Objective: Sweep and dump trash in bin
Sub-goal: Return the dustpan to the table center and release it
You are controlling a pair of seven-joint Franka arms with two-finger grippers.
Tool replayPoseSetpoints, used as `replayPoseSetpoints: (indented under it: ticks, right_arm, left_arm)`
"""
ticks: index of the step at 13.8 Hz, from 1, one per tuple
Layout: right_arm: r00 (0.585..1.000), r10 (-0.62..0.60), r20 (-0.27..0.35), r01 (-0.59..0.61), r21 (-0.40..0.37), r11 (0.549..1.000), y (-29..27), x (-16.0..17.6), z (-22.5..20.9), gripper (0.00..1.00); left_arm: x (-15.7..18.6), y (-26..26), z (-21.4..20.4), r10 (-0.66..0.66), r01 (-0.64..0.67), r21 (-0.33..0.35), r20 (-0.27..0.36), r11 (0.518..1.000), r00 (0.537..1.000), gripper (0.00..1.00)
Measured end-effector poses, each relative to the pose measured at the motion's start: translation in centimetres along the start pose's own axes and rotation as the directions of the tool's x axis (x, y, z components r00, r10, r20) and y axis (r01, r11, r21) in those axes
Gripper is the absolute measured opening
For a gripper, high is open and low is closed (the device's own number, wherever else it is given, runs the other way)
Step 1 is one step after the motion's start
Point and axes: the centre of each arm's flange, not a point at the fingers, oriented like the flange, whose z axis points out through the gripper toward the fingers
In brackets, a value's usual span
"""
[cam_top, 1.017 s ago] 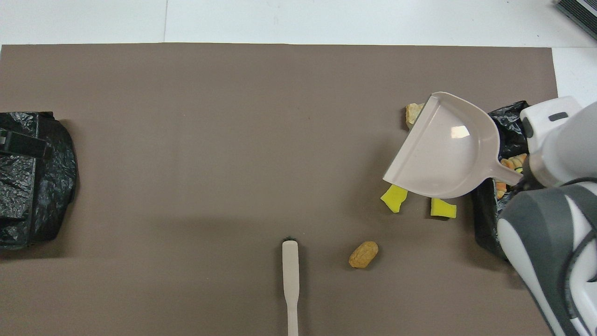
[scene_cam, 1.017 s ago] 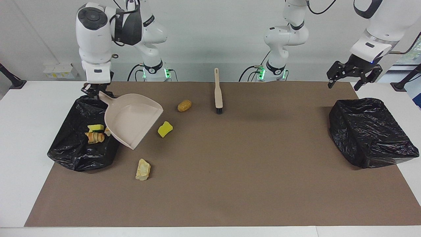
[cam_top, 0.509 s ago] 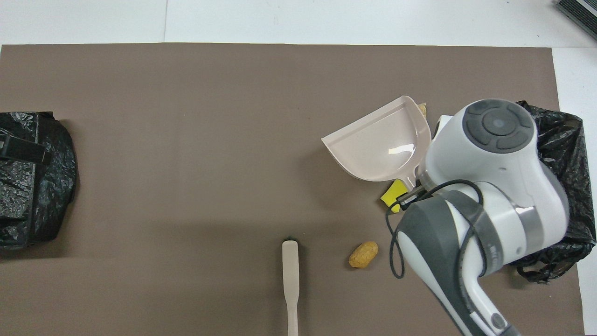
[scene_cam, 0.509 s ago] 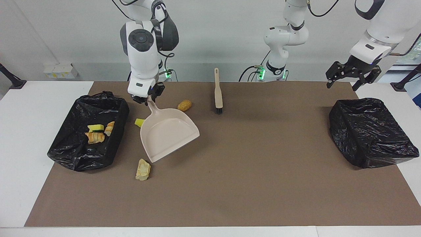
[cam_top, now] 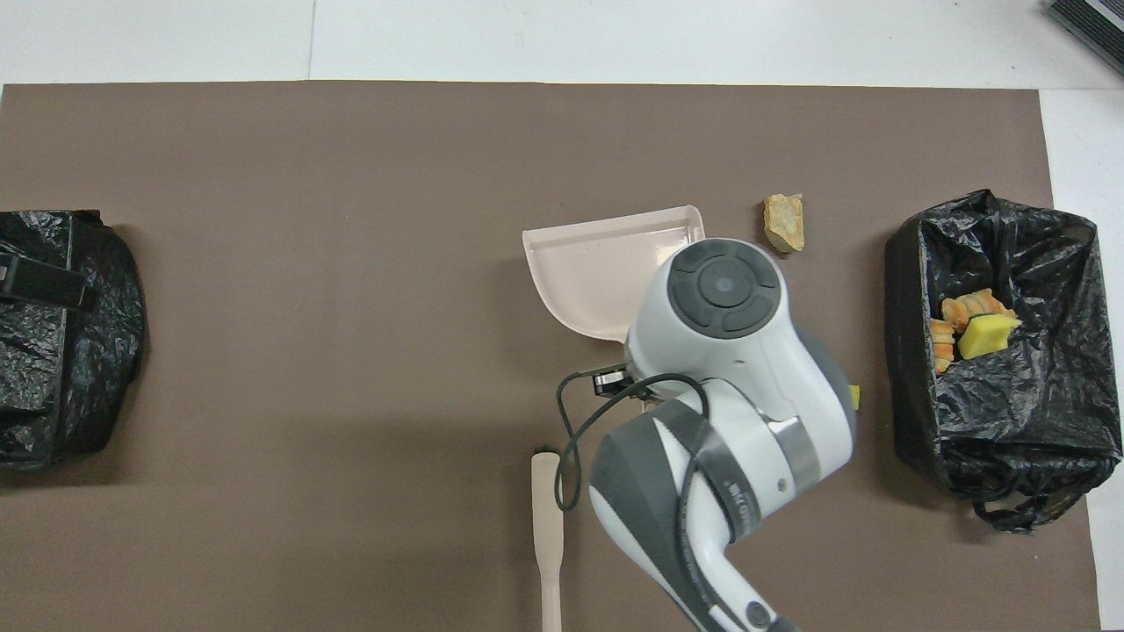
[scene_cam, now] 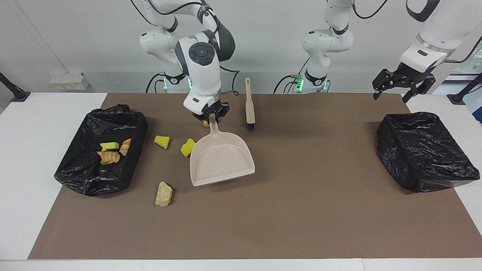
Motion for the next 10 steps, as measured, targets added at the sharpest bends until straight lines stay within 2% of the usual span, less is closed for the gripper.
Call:
replayPoseSetpoints:
  ticks: [4, 7, 10]
  right_arm:
    - [0.996, 0.082, -0.031, -0.081, 0.009, 0.997, -4.8, 2.2, 4.6, 0.32]
    - [0.992, 0.118, -0.047, -0.117, 0.019, 0.993, -7.8, 5.2, 7.5, 0.32]
    - [0.99, 0.13, -0.058, -0.128, 0.026, 0.991, -8.6, 7.2, 8.7, 0.32]
  left_arm:
    - [0.0, -0.1, 0.0, -0.012, 0.012, 0.001, -0.004, 1.0, 1.0, 1.0]
    - [0.0, -0.2, 0.0, -0.027, 0.027, 0.004, -0.004, 1.0, 1.0, 1.0]
    - [0.0, -0.2, 0.0, -0.03, 0.03, 0.005, -0.004, 1.0, 1.0, 1.0]
